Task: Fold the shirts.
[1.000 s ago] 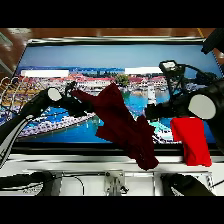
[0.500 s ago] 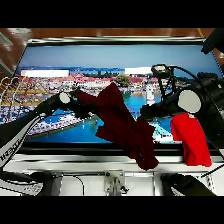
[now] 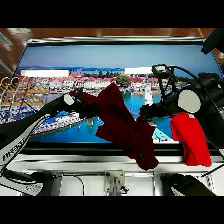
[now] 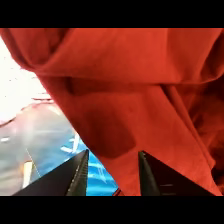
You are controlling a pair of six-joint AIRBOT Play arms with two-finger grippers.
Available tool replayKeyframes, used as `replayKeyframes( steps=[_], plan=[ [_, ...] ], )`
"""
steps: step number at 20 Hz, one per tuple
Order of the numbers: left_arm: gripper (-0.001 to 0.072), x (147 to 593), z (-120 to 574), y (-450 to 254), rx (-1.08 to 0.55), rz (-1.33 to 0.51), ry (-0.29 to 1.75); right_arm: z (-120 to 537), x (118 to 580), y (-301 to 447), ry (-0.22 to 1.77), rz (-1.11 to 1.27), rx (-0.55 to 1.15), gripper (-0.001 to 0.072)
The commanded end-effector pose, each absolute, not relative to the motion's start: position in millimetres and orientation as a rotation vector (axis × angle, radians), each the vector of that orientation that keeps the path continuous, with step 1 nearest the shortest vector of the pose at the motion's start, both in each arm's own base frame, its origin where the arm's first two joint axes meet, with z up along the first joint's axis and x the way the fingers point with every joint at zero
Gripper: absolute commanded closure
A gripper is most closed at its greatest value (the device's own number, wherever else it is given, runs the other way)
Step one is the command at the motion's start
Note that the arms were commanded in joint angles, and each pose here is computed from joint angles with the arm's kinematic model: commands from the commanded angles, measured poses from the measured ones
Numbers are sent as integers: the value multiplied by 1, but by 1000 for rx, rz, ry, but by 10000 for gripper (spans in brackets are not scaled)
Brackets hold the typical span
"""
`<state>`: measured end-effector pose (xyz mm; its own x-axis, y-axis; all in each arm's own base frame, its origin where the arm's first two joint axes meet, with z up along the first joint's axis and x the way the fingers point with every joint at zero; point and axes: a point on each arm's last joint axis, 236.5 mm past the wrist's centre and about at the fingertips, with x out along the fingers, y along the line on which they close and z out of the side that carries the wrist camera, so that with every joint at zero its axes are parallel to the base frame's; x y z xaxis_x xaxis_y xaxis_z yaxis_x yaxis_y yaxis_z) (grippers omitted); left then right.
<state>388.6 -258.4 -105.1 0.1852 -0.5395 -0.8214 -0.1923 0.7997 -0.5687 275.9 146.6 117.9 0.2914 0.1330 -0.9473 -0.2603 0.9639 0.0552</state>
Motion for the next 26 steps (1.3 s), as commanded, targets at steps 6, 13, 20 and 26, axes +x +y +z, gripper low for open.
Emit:
replayKeyframes(
  steps=[6, 13, 20, 26],
  plan=[
    [674, 387, -111, -261, -648, -268, 1401, 117, 272, 151, 1263, 271, -92, 135],
    [676, 390, -77, -263, -531, -400, 1308, 58, 245, 156, 1440, 355, -16, 80],
    [676, 395, -38, -264, -493, -462, 1214, -42, 166, 70, 1865, 144, 377, 80],
    [675, 396, -30, -264, -491, -471, 1197, -92, 131, 66, 1911, 75, 519, 80]
  ],
)
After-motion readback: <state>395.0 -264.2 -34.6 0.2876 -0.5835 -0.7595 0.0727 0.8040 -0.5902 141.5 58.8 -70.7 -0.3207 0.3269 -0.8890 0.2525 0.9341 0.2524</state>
